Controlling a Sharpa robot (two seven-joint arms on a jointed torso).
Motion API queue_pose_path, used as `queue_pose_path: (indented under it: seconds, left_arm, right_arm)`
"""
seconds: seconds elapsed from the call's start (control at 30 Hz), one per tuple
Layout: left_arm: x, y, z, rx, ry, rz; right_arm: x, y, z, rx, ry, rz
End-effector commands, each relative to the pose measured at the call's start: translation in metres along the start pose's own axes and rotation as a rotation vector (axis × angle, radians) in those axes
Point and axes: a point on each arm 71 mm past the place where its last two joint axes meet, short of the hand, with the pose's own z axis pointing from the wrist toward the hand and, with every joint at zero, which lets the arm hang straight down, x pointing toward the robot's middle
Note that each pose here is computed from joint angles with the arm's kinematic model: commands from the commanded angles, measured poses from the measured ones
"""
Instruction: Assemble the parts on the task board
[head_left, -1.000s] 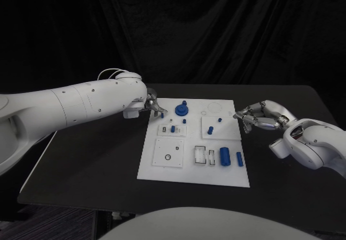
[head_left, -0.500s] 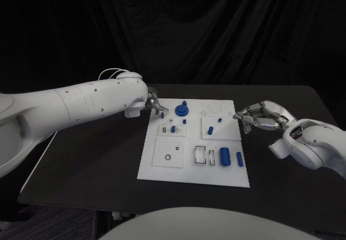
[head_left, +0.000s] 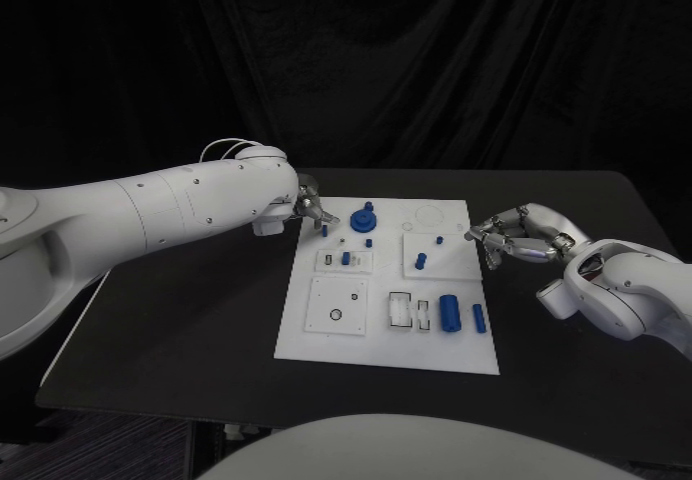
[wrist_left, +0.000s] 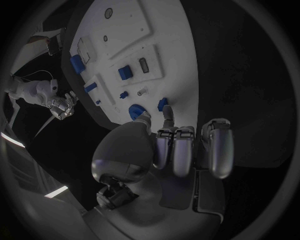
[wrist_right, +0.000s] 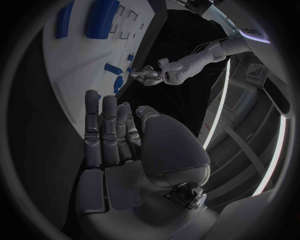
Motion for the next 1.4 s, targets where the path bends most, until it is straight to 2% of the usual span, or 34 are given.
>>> queue_pose_path:
  seconds: [0.03,1.4]
  left_arm:
    - [0.0017,-0.0024,0.0012,0.022,0.001,0.004]
    - [0.0059,0.0016,0.0037,0.006,0.019,0.006]
  right_arm:
    - [0.0015,-0.0019,-0.0006,0.016,0.012,0.001]
    - [0.0024,-0.0024,-0.0002,0.024,0.022,0.004]
